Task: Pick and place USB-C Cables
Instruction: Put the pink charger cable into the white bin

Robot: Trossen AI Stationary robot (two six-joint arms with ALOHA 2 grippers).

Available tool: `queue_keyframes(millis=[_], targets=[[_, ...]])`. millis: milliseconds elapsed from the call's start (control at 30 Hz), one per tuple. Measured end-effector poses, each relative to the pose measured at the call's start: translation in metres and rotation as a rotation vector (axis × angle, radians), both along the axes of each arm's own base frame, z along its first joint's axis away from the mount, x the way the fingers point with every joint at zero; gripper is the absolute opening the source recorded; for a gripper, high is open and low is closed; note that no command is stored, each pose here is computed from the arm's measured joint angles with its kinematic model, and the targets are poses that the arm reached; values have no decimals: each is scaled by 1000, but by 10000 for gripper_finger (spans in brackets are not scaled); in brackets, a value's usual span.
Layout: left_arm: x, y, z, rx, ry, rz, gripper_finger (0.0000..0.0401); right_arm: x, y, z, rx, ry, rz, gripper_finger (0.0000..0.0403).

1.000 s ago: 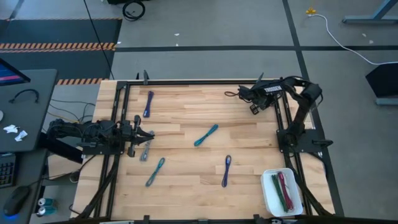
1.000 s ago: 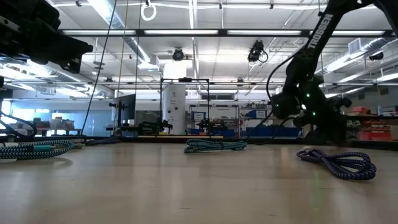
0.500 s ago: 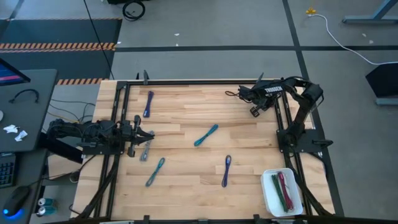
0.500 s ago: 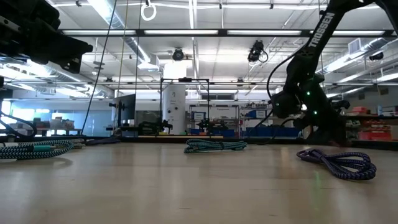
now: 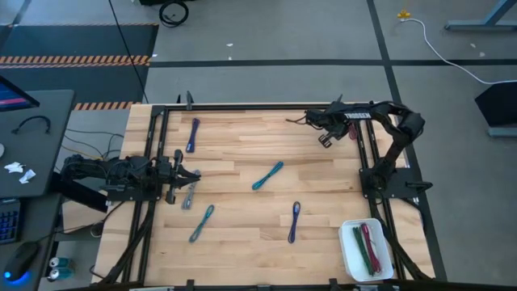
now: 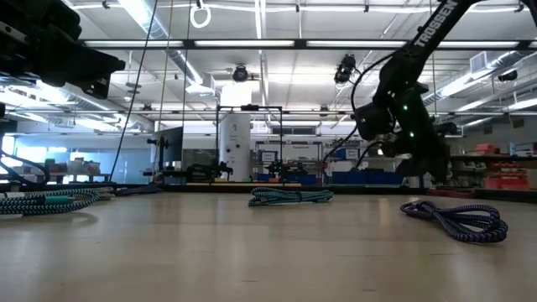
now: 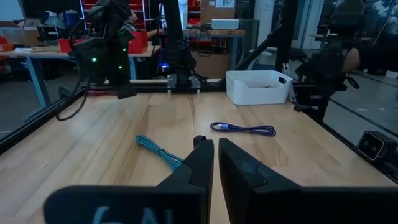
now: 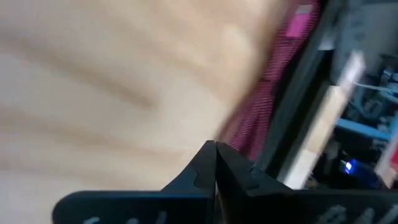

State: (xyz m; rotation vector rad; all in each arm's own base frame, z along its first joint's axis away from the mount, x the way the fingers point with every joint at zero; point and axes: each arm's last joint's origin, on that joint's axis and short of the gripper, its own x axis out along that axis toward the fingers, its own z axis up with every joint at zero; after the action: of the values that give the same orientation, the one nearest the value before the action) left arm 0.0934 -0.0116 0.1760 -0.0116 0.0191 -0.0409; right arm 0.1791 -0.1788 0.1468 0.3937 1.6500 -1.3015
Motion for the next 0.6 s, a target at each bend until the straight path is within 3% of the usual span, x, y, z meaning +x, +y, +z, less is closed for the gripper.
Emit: queue_keyframes(millis=[200,600], targets=[[0,0,0,0,0,0,36,-14,-1,-7,-102,114,-32,22],[0,0,0,0,0,0,35,-35,16,-37,-161,185,-9,3]])
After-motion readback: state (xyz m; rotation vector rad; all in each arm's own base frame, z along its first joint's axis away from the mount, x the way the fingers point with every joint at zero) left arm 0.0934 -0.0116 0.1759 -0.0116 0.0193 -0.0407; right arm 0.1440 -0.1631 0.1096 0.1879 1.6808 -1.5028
